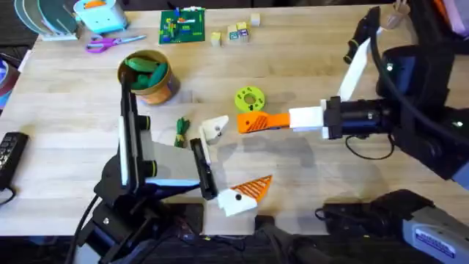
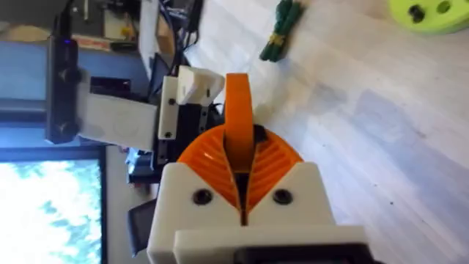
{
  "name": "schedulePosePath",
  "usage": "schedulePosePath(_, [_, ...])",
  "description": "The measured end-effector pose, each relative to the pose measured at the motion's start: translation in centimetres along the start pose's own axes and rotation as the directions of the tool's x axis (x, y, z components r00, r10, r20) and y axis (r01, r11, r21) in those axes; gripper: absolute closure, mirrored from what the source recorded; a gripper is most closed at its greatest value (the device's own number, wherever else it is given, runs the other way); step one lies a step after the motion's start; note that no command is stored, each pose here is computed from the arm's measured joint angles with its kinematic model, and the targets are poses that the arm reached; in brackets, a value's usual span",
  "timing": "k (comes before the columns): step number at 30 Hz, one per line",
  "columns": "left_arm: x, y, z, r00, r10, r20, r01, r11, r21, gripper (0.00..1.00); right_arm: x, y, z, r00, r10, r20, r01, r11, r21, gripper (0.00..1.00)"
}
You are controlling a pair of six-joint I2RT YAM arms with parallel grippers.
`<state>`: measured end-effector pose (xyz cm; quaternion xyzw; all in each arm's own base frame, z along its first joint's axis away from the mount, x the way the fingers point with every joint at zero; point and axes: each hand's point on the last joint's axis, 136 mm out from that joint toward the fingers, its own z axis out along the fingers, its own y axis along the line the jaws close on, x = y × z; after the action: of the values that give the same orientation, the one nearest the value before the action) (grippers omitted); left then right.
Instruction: Pick up the gripper from the table and insert it into the empty holder that is missing its gripper. Then pick up a screw, insert it into the mounting hole, and use the screwdriver to tighten it. Finally, clean up the table by picking up the vegetable and placing it into the bucket.
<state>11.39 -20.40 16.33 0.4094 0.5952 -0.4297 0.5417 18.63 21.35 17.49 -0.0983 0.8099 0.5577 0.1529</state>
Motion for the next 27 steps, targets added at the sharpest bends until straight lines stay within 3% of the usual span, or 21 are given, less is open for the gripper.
schedulePosePath(10, [0.0, 0.0, 0.0, 1.000, 0.000, 0.000, 0.000, 1.000, 0.000, 0.008, 1.8, 0.2, 1.2, 0.967, 0.175, -0.183, -0.199, 0.972, -0.123, 0.992])
schedulePosePath(17, [0.0, 0.0, 0.0, 1.000, 0.001, 0.000, -0.001, 1.000, 0.000, 0.009, 0.6, 1.3, 1.5, 0.972, 0.133, -0.192, -0.173, 0.963, -0.209, 0.992])
schedulePosePath(27, [0.0, 0.0, 0.0, 1.000, -0.001, 0.000, 0.001, 1.000, 0.000, 0.008, 0.5, 1.0, 1.8, 0.958, 0.184, -0.220, -0.231, 0.950, -0.210, 0.992])
